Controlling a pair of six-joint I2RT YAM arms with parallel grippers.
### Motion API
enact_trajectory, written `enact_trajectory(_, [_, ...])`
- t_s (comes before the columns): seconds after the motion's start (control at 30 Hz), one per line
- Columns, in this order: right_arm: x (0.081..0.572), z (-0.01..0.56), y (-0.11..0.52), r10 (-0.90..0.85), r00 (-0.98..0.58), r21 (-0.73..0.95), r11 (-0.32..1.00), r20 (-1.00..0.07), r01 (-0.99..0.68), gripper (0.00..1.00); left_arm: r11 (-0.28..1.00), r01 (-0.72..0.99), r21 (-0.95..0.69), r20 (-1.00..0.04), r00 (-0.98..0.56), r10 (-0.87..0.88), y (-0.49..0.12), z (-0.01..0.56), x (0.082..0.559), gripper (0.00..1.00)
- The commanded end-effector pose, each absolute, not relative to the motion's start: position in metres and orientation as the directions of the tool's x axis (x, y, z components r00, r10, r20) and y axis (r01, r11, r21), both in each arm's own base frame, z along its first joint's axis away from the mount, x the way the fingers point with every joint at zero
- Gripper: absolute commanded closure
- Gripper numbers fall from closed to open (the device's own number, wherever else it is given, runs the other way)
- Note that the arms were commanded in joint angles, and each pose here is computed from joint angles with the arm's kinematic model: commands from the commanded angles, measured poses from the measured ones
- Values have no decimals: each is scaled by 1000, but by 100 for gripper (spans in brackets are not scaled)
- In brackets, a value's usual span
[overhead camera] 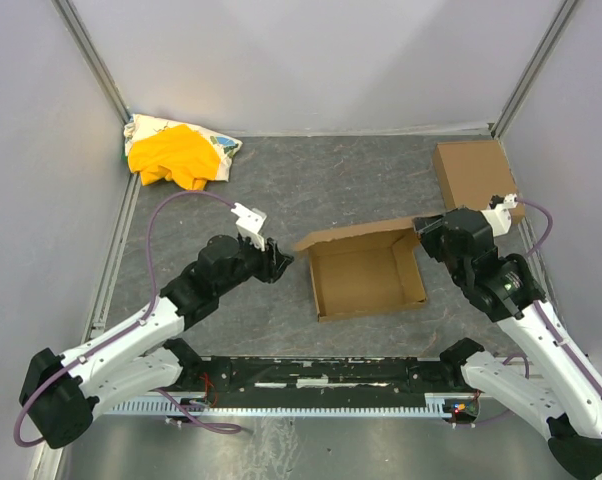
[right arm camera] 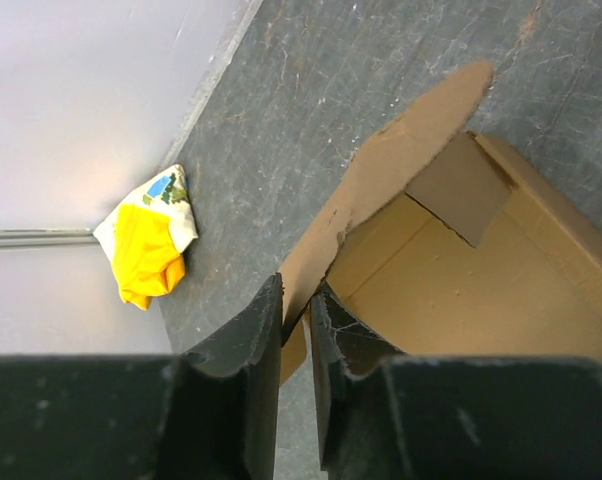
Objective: Fold the paper box
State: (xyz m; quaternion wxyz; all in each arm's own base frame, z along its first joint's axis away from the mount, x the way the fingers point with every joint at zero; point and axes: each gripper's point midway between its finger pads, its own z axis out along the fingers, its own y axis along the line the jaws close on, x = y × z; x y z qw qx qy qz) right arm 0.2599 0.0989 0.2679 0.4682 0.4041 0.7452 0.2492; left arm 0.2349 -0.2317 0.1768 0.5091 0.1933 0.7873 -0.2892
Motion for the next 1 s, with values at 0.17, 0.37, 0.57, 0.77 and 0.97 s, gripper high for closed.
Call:
enact_trajectory(0.17, [272, 292, 97, 845, -163, 784, 534, -509, 317, 90, 765, 621, -173, -943, -329, 54, -240, 201, 254, 50])
enact_trajectory(0.37, [274, 291, 95, 848, -154, 782, 529, -508, 329, 91, 778, 608, -160, -938, -340, 72, -242, 195, 261, 50])
enact_trajectory(0.57, [273, 294, 95, 869, -135, 807, 493, -476, 324, 90, 749, 636, -187, -928, -365, 79, -250, 190, 256, 51])
enact_trajectory(0.77, [274, 294, 93, 883, -116, 820, 466, -455, 333, 88, 707, 657, -261, -901, -429, 67, -255, 179, 239, 53])
enact_trajectory(0.97, [276, 288, 95, 904, -105, 834, 423, -414, 356, 88, 679, 637, -366, -863, -505, 8, -253, 159, 217, 55])
